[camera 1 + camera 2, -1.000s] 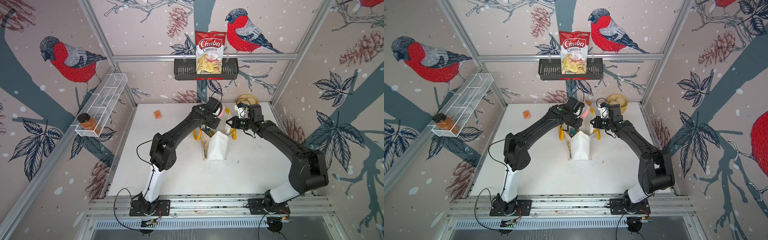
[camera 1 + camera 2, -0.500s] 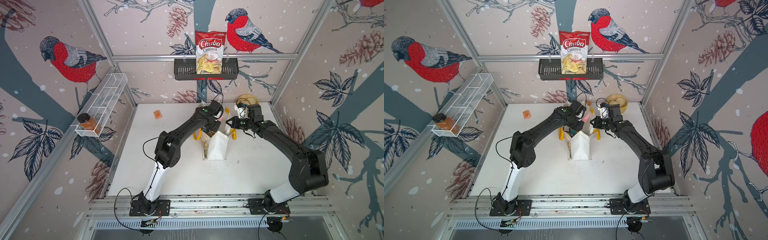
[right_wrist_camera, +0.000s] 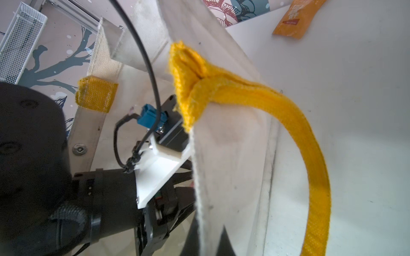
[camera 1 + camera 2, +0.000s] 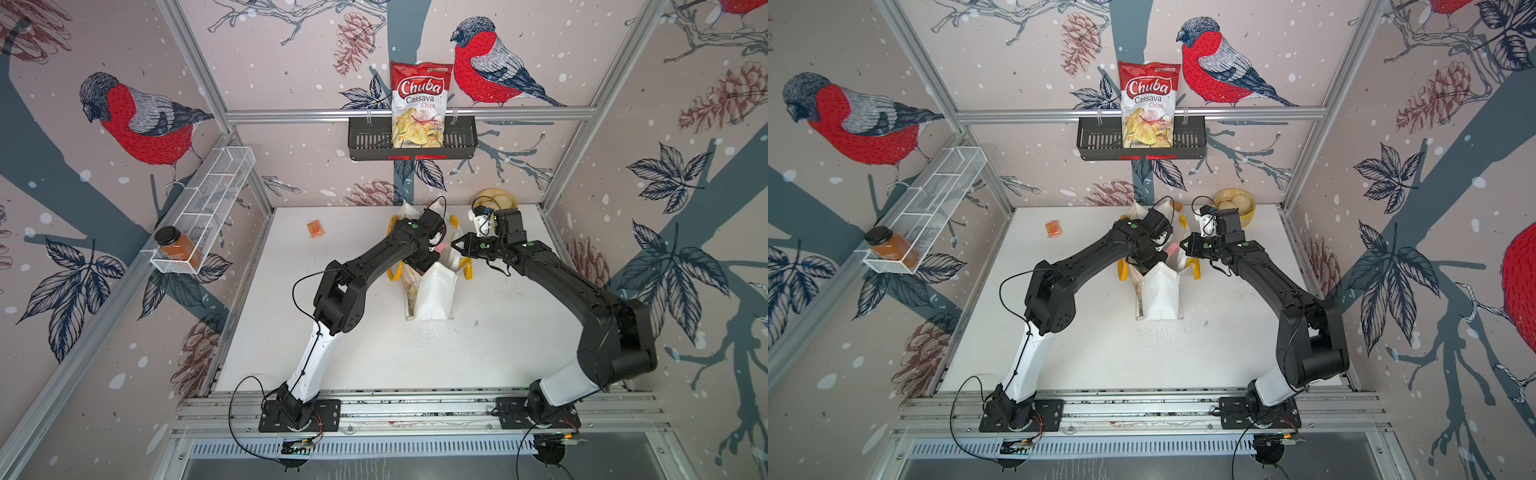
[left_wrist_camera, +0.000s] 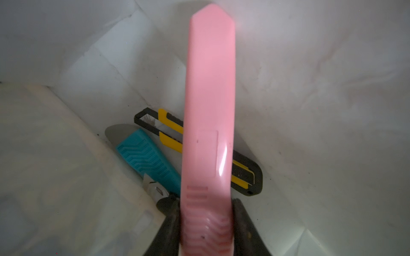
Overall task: Place the art knife into the pouch
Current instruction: Place the utility knife in the pouch, then close the pouch at the center of the board, then reset both arms
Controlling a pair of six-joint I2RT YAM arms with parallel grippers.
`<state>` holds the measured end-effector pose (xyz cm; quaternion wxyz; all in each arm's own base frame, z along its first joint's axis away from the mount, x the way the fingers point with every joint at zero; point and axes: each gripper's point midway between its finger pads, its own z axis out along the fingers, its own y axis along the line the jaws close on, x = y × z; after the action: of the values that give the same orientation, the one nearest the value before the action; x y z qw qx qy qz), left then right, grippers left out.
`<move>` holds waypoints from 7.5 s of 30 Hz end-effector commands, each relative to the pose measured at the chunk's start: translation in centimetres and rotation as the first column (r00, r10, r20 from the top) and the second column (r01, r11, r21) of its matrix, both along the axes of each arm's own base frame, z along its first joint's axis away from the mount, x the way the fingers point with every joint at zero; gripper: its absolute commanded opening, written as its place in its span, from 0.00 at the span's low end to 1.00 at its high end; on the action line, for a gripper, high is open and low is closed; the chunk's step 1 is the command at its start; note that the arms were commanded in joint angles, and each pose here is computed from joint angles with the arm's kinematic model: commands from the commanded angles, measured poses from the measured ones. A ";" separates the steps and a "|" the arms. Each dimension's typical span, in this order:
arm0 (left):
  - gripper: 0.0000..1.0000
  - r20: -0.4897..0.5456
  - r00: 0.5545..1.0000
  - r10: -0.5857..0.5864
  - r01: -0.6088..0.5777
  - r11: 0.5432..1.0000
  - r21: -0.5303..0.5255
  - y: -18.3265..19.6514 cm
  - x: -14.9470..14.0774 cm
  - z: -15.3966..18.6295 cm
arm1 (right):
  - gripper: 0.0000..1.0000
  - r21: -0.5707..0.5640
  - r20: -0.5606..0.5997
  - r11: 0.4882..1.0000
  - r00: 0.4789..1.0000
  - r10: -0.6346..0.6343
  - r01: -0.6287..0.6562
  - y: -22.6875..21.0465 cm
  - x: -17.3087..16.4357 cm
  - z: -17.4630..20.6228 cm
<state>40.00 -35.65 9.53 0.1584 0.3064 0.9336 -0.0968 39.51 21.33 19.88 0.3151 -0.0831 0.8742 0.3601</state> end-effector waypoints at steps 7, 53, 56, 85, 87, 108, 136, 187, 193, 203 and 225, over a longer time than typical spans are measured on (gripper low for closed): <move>0.26 -0.078 0.997 -0.009 0.011 1.000 0.024 0.5 -1.6 -2.6 | 0.00 0.012 0.023 1.000 1.000 0.002 -0.003 0.2 0.2 0.7; 0.48 0.194 0.977 0.091 -0.043 0.970 -0.238 0.0 0.7 10.6 | 0.04 0.006 0.048 0.999 0.998 0.034 -0.034 1.7 -0.3 1.7; 0.48 0.259 0.957 0.131 -0.055 0.958 -0.281 0.5 1.0 13.2 | 0.09 0.006 0.055 0.999 0.998 0.035 -0.036 1.8 -0.3 2.0; 0.55 0.203 0.622 0.757 -0.579 0.618 -0.532 18.8 1.7 11.9 | 0.68 -0.020 0.140 1.000 0.990 0.019 -0.017 2.9 -0.3 4.9; 0.54 0.171 0.638 0.751 -0.585 0.616 -0.527 18.0 2.3 10.1 | 0.69 -0.023 0.143 0.999 0.989 0.026 -0.023 3.4 -0.5 5.0; 0.51 0.130 0.753 0.645 -0.489 0.681 -0.546 7.4 6.2 5.7 | 0.69 -0.080 0.121 0.995 0.991 0.063 -0.054 6.8 -0.7 4.6; 0.50 0.125 0.777 0.617 -0.460 0.692 -0.557 3.7 6.0 5.7 | 0.51 -0.329 0.101 0.939 0.992 -0.070 0.099 7.1 0.7 2.8; 0.54 0.266 0.661 0.701 -0.492 0.673 -0.552 8.6 3.9 11.4 | 1.00 -0.232 0.171 0.955 0.974 -0.149 0.187 4.8 1.3 6.4; 0.55 0.397 0.527 0.752 -0.485 0.649 -0.586 14.7 1.5 16.4 | 1.00 -0.216 0.280 0.919 0.923 -0.265 0.329 0.2 0.5 9.1; 0.94 0.531 0.213 0.820 -0.611 0.536 -0.583 27.4 -4.2 18.9 | 1.00 -0.263 0.298 0.671 0.720 -0.627 0.693 -18.1 0.1 5.4; 0.98 0.747 -0.025 0.664 -0.912 0.291 -0.289 38.7 -6.1 7.1 | 1.00 -0.100 0.695 0.605 0.491 -0.525 0.790 -24.4 -5.0 -4.9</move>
<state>34.03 2.27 16.83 0.5113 -0.2537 0.7776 0.2635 33.01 -3.10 9.31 0.5642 0.0956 0.8187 -0.0468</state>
